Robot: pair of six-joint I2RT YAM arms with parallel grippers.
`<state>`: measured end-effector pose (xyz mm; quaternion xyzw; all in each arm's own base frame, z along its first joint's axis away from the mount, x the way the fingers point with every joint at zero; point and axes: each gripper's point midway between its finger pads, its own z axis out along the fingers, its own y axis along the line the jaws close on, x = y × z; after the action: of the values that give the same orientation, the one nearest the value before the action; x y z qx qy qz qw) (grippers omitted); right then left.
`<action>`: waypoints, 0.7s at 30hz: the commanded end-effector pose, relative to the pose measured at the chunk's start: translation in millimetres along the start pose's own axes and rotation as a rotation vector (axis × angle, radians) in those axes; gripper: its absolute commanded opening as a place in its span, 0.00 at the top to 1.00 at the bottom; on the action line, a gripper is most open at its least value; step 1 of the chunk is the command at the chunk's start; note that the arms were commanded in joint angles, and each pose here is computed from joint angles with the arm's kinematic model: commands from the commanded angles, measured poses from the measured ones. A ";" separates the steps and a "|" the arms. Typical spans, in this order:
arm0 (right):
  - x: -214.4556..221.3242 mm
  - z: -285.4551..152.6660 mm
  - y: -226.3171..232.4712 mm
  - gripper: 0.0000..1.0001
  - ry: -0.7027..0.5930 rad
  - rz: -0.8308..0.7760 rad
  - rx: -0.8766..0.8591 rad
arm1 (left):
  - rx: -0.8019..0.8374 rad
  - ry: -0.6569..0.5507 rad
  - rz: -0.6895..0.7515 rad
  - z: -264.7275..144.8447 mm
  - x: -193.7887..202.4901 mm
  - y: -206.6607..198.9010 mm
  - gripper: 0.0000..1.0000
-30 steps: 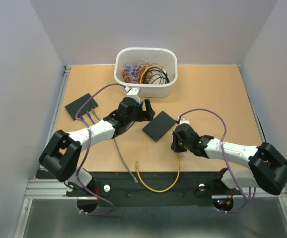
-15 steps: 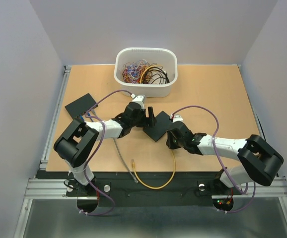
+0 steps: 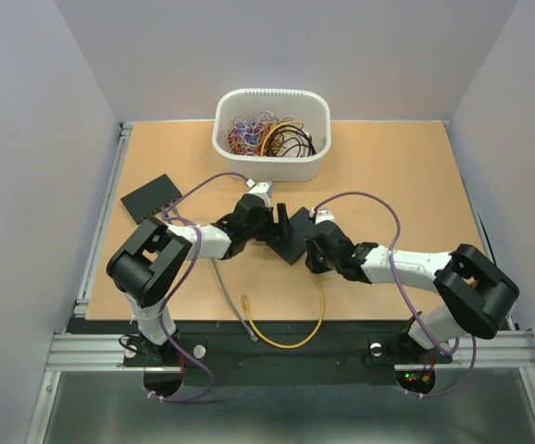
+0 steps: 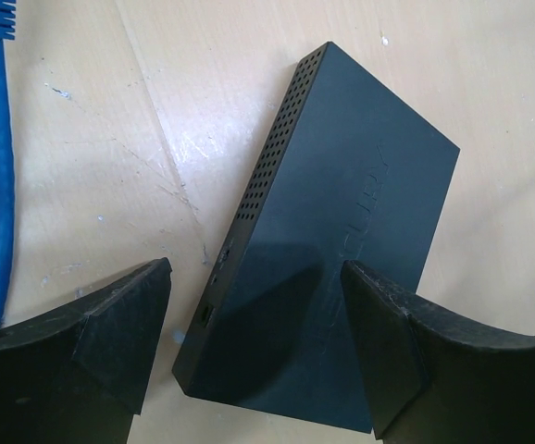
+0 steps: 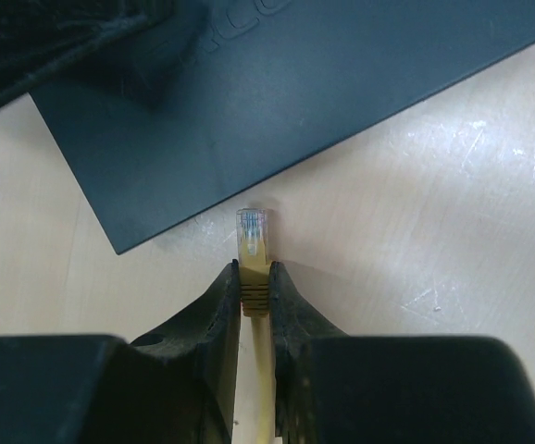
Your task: Insert the plug into the switch port
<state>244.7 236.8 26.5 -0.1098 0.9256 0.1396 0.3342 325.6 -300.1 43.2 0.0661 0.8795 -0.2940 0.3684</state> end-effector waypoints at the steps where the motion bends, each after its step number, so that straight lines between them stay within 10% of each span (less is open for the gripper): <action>1: -23.8 -1.2 19.3 1.00 -0.057 -0.013 -0.049 | 0.037 -0.009 0.009 1.2 3.3 -8.6 0.15; 21: -35.8 0.2 36.0 0.99 -0.084 -0.028 -0.090 | 0.037 0.019 0.020 6.9 16.3 -9.6 0.16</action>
<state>246.8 250.7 32.1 -0.1245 0.9219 0.1501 0.3348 323.4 -313.7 42.5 0.0774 0.8710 -0.3081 0.3747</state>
